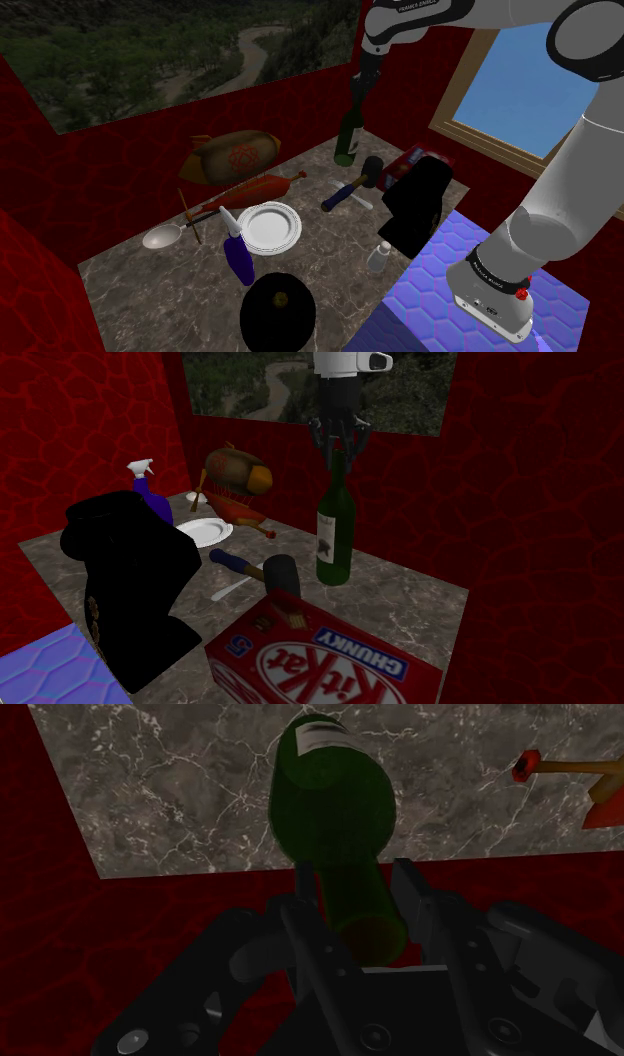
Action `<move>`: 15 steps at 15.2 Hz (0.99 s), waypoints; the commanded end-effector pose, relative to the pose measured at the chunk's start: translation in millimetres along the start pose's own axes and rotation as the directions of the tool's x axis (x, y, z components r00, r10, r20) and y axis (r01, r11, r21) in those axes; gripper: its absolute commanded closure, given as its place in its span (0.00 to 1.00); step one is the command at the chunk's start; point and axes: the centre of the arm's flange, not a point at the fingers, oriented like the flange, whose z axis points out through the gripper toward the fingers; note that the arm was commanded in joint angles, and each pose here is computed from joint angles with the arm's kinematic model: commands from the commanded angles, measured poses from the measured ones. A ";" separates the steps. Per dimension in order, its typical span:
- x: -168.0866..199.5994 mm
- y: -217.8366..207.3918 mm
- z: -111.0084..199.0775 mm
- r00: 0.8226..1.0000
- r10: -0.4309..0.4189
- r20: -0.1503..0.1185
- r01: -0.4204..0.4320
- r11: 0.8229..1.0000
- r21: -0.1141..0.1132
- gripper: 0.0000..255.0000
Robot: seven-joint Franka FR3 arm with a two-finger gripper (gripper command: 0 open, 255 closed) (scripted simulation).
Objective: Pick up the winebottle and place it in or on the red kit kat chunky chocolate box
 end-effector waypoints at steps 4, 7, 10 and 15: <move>0.0 0.0 0.2 1.000 0.000 0.000 0.000 1.000 0.000 1.00; 0.0 0.1 0.2 1.000 0.000 0.000 0.000 1.000 0.000 1.00; 0.7 0.0 -10.4 1.000 0.000 0.000 0.000 1.000 0.000 1.00; 2.8 0.0 -36.7 1.000 0.000 0.000 0.000 1.000 0.000 1.00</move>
